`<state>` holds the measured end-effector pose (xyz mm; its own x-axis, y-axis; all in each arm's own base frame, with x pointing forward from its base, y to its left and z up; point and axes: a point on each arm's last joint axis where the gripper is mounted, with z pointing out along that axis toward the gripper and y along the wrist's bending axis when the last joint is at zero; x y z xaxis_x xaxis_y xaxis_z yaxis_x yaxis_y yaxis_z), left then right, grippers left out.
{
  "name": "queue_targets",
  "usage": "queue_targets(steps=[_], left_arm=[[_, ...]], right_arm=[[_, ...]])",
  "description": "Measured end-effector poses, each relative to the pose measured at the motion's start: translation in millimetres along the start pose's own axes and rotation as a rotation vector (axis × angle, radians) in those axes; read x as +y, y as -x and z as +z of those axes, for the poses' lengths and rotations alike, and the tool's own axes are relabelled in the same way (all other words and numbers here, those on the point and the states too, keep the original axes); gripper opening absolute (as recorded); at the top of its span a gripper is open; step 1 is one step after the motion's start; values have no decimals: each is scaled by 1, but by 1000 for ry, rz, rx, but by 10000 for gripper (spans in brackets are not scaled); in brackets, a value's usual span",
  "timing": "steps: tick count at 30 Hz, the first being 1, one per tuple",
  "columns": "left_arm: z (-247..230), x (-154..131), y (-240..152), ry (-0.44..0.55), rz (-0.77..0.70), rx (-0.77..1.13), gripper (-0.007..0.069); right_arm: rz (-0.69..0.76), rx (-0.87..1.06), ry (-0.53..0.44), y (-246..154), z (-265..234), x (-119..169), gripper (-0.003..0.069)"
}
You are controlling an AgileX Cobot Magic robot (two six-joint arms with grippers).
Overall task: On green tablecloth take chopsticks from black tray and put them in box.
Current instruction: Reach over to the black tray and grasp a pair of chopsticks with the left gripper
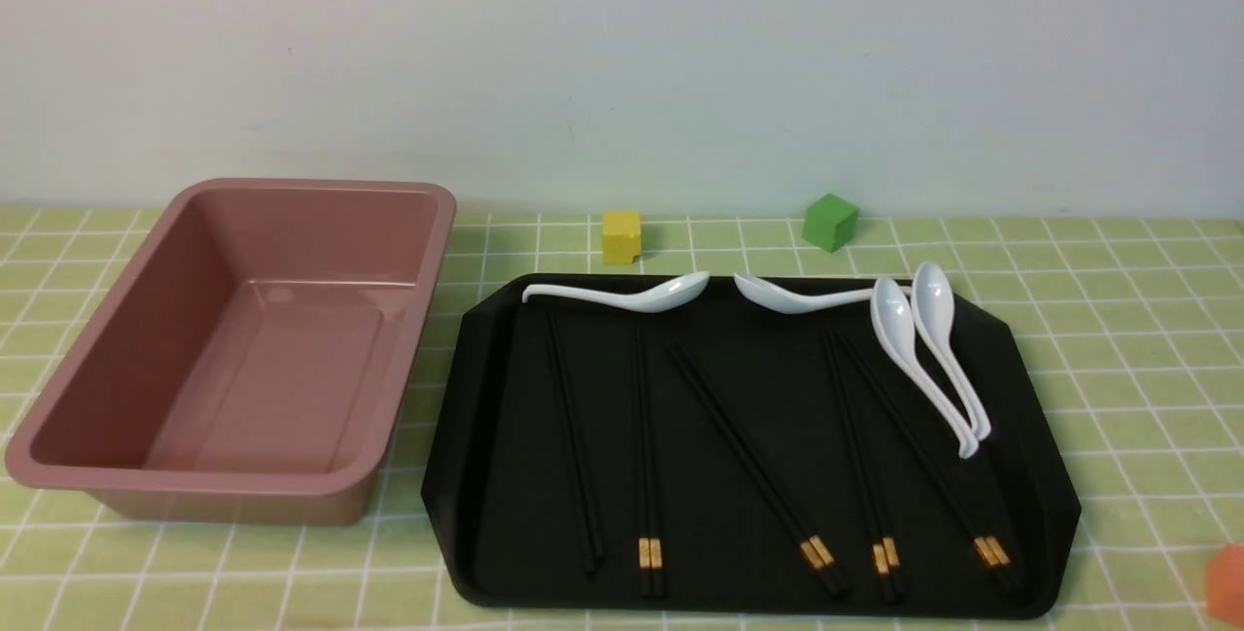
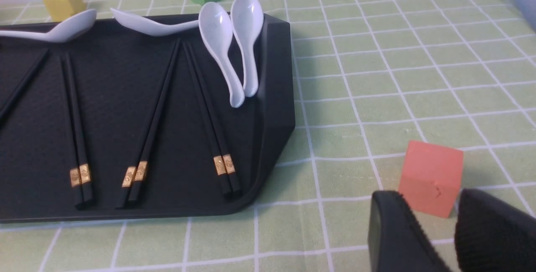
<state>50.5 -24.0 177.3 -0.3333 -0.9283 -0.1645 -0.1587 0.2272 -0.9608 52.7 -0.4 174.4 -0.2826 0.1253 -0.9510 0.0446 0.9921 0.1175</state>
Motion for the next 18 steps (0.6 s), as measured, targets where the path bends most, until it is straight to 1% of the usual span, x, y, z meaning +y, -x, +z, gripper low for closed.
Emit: queue_targets(steps=[1, 6, 9, 11, 13, 14, 15, 17, 18], left_arm=[[0, -2, 0, -19, -53, 4, 239], [0, -6, 1, -64, -134, -6, 239], [-5, -20, 3, -114, -110, -17, 230], [-13, -41, 7, -182, -51, -38, 199], [-24, -71, 12, -249, 56, -75, 130], [-26, -82, 14, -254, 104, -84, 98], [-27, -98, 17, -238, 186, -88, 49], [-23, -116, 20, -171, 304, -54, -13], [-17, -125, 21, -104, 375, -6, -13]], right_arm=[[0, 0, 0, 0, 0, 0, 239], [0, 0, 0, 0, 0, 0, 239], [0, 0, 0, 0, 0, 0, 239], [0, 0, 0, 0, 0, 0, 239], [0, 0, 0, 0, 0, 0, 239], [0, 0, 0, 0, 0, 0, 239], [0, 0, 0, 0, 0, 0, 239], [0, 0, 0, 0, 0, 0, 239], [0, 0, 0, 0, 0, 0, 239]])
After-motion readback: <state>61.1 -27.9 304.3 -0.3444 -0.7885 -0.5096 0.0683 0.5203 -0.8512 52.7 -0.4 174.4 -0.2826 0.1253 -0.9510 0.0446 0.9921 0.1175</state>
